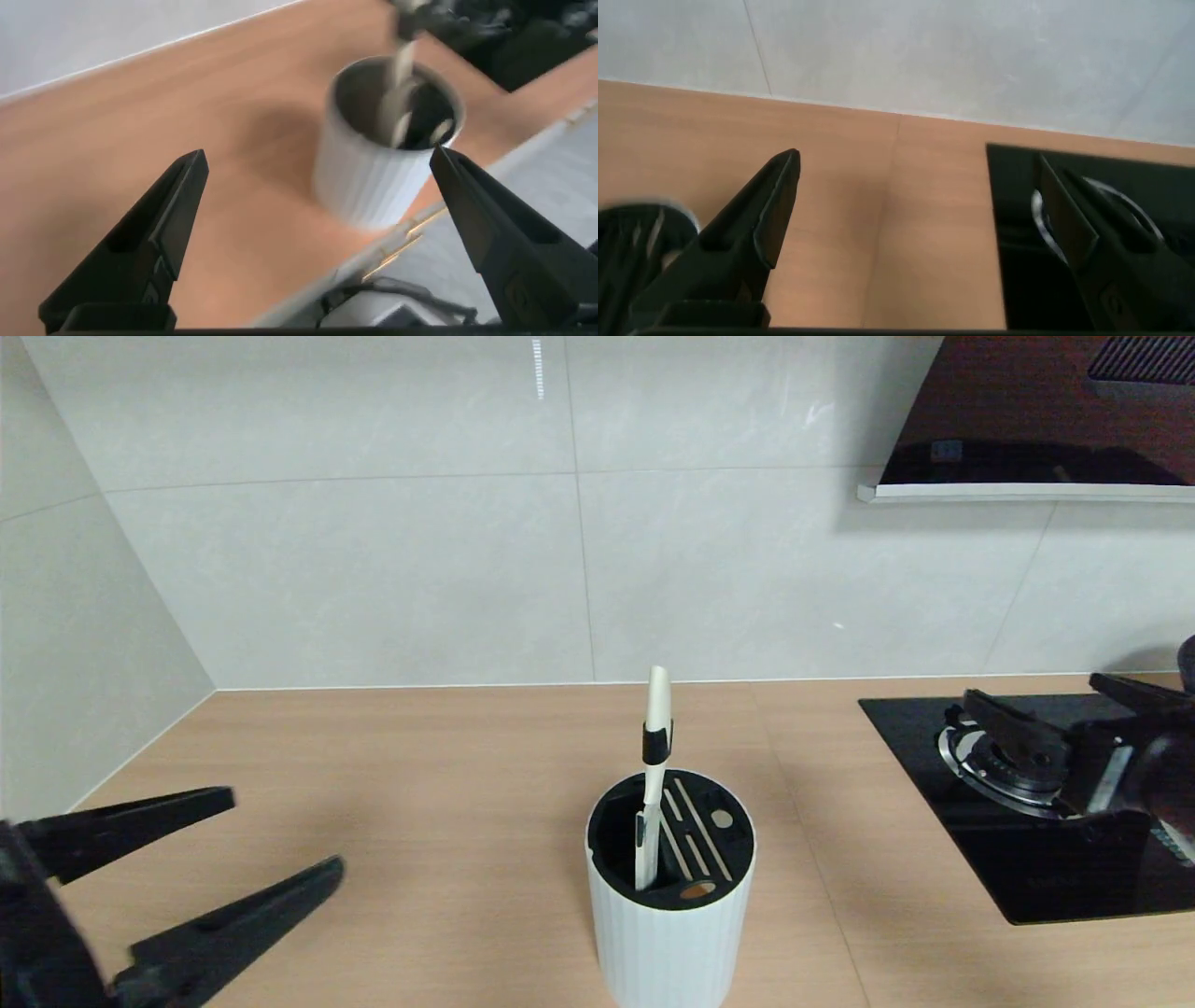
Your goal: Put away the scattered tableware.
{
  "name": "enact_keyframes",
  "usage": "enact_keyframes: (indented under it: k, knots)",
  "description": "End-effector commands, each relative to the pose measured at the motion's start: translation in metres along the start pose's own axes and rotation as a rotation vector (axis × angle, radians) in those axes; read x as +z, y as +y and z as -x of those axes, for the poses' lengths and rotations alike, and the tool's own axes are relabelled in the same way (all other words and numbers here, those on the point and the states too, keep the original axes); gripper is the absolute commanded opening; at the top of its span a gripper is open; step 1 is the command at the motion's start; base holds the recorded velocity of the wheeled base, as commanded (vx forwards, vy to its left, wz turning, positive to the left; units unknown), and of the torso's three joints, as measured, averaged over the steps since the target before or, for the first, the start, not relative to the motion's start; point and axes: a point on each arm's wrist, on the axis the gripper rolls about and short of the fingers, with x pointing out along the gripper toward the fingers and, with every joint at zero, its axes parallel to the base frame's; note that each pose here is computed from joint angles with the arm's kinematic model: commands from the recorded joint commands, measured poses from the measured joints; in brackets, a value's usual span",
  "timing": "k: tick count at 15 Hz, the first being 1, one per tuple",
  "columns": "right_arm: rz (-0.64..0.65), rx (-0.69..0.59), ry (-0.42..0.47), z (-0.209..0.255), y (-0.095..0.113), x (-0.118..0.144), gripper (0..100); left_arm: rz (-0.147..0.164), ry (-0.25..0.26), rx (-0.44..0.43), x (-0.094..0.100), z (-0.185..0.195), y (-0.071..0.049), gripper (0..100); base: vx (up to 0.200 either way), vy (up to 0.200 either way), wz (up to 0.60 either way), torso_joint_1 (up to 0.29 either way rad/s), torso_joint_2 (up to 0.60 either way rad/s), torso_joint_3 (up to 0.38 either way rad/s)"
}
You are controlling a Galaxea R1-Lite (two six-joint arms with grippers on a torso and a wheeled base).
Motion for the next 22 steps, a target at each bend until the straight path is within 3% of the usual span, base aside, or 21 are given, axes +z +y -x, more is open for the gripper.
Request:
enact_keyframes:
  k: [1,3,8,11,14,17,18,19,20,22]
  knots:
    - [-0.025,-0.045,-0.054,0.053,-0.029,-0.023,100,0.052,-0.173,0.109,-0.029,0.068,0.013,100,0.0,0.0,0.0,0.0,0.0,0.0]
    - [-0.045,-0.123,-0.104,0.084,-0.046,-0.032,100,0.067,-0.247,0.186,-0.042,0.091,0.014,100,0.0,0.0,0.0,0.0,0.0,0.0]
    - [-0.01,-0.287,-0.242,0.147,-0.066,-0.036,100,0.078,-0.266,0.327,-0.08,0.119,0.007,100,0.0,0.0,0.0,0.0,0.0,0.0]
    - [0.046,-0.379,-0.291,0.164,-0.067,-0.047,100,0.08,-0.31,0.391,-0.101,0.135,-0.001,100,0.0,0.0,0.0,0.0,0.0,0.0]
    - [0.076,-0.434,-0.323,0.177,-0.064,-0.075,100,0.126,-0.296,0.58,-0.105,0.132,-0.003,100,0.0,0.0,0.0,0.0,0.0,0.0]
    - [0.119,-0.488,-0.319,0.185,-0.059,-0.101,100,0.137,-0.32,0.69,-0.113,0.131,-0.012,100,0.0,0.0,0.0,0.0,0.0,0.0]
    - [0.12,-0.49,-0.328,0.188,-0.058,-0.104,100,0.127,-0.331,0.685,-0.121,0.131,-0.014,100,0.0,0.0,0.0,0.0,0.0,0.0]
    - [0.127,-0.49,-0.283,0.184,-0.058,-0.115,100,0.107,-0.263,0.694,-0.138,0.118,-0.01,100,0.0,0.0,0.0,0.0,0.0,0.0]
    - [0.126,-0.485,-0.261,0.18,-0.058,-0.122,100,0.119,-0.251,0.736,-0.147,0.109,-0.005,100,0.0,0.0,0.0,0.0,0.0,0.0]
    - [0.06,-0.461,-0.195,0.177,-0.057,-0.133,100,0.111,-0.279,0.721,-0.166,0.086,0.005,100,0.0,0.0,0.0,0.0,0.0,0.0]
